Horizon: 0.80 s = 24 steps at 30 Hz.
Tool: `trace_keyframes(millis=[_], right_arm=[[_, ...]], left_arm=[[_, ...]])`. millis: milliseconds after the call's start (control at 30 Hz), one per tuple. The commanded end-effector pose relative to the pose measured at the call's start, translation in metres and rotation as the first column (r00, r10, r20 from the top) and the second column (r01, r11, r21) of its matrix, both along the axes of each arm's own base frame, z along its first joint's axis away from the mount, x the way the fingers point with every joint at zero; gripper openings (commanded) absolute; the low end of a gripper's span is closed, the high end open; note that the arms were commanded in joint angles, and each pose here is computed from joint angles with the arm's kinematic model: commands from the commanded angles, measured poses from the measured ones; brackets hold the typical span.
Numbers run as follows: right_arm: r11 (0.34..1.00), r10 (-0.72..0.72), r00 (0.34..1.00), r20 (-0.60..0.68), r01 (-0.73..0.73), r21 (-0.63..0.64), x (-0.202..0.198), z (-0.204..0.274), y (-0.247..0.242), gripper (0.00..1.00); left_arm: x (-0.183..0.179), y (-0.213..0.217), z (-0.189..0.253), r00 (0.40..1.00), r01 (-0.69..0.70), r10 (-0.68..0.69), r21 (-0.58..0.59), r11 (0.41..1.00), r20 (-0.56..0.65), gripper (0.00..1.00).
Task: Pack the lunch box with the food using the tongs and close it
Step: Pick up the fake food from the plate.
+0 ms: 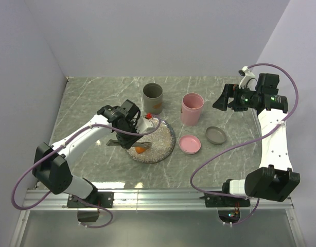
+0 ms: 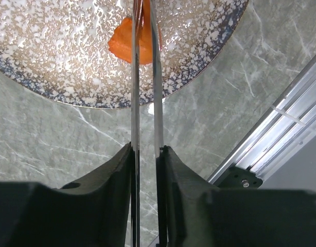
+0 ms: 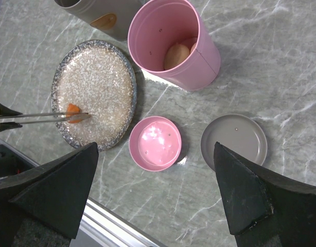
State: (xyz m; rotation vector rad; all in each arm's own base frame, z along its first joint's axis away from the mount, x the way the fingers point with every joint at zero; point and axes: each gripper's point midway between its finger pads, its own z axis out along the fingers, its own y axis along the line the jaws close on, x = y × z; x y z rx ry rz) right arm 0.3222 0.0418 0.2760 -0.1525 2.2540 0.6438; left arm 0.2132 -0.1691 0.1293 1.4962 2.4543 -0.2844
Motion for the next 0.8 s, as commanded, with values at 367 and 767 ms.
trace_keyframes(millis=[367, 767], right_arm=[[1.000, 0.009, 0.999, 0.044, -0.008, -0.019, -0.006, 0.012, 0.001, 1.00], [1.000, 0.011, 0.999, 0.044, -0.010, -0.021, -0.005, 0.013, 0.001, 1.00]], left_arm=[[0.005, -0.023, 0.041, 0.999, -0.007, 0.013, -0.127, 0.992, 0.045, 0.10], [0.010, -0.032, 0.060, 0.998, -0.010, 0.022, -0.196, 0.981, 0.057, 0.00]])
